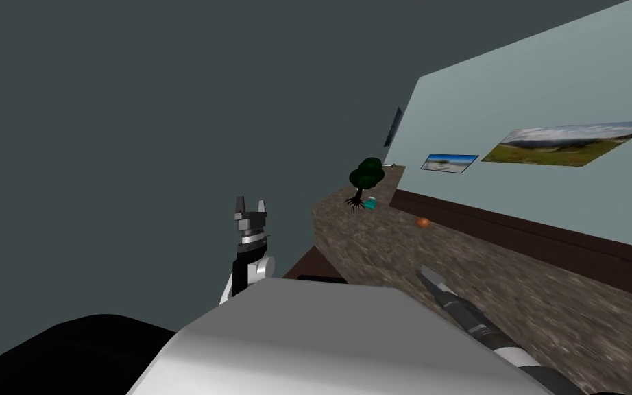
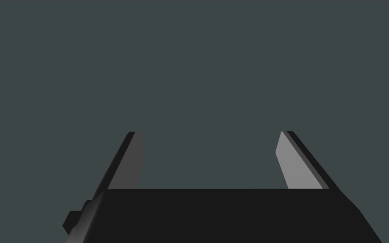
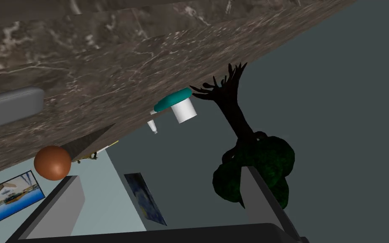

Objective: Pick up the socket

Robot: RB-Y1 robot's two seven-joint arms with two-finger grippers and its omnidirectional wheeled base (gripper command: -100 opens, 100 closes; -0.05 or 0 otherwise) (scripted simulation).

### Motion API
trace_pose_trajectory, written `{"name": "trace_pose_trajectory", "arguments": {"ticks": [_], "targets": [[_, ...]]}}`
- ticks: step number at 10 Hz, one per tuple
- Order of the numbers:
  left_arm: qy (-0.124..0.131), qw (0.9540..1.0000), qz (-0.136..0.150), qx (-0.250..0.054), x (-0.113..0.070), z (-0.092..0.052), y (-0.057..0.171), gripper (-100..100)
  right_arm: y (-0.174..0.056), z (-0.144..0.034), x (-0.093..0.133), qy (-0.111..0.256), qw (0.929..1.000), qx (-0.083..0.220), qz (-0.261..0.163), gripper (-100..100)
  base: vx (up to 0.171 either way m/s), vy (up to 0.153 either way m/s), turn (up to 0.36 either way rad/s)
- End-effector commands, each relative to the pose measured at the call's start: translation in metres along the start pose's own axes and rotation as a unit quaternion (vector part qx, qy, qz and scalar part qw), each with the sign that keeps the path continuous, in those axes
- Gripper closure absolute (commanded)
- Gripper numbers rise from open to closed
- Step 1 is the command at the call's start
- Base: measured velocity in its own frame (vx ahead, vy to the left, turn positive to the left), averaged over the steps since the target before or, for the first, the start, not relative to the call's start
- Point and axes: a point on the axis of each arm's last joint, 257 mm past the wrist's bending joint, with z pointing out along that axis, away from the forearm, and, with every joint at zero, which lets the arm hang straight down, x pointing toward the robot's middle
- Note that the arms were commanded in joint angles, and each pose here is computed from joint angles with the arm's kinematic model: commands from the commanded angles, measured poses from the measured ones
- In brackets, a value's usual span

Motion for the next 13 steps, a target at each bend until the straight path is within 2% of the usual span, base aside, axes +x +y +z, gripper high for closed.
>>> {"name": "trace_pose_trajectory", "arguments": {"ticks": [1,3,4,5,6,7,8,10,11,13], "targets": [[0.000,1.0000,0.000,0.000,0.000,0.000,0.000,0,-0.012,-0.011,0.011,0.025,0.9994,0.016,-0.017,-100,0.017,0.003,0.141],[0.000,1.0000,0.000,0.000,0.000,0.000,0.000,0,-0.046,-0.041,0.036,0.090,0.9924,0.049,-0.068,-100,0.027,0.009,0.368],[0.000,1.0000,0.000,0.000,0.000,0.000,0.000,0,-0.049,-0.048,0.040,0.100,0.9912,0.053,-0.069,-100,0.028,-0.007,0.096],[0.000,1.0000,0.000,0.000,0.000,0.000,0.000,0,-0.066,-0.069,0.054,0.136,0.9839,0.071,-0.091,-100,0.026,0.001,0.236],[0.000,1.0000,0.000,0.000,0.000,0.000,0.000,0,-0.066,-0.068,0.053,0.138,0.9836,0.070,-0.093,-100,0.021,-0.006,0.127],[0.000,1.0000,0.000,0.000,0.000,0.000,0.000,0,-0.082,-0.088,0.064,0.174,0.9743,0.082,-0.117,-100,0.026,0.000,0.235],[0.000,1.0000,0.000,0.000,0.000,0.000,0.000,0,-0.082,-0.090,0.065,0.176,0.9738,0.084,-0.116,-100,0.026,-0.007,0.138],[0.000,1.0000,0.000,0.000,0.000,0.000,0.000,0,-0.111,-0.133,0.084,0.248,0.9499,0.105,-0.158,-100,0.043,-0.005,0.329],[0.000,1.0000,0.000,0.000,0.000,0.000,0.000,0,-0.112,-0.137,0.086,0.252,0.9488,0.107,-0.158,-100,0.039,-0.022,0.109],[0.000,1.0000,0.000,0.000,0.000,0.000,0.000,0,-0.135,-0.178,0.100,0.318,0.9203,0.119,-0.194,-100,0.043,-0.014,0.296]]}}
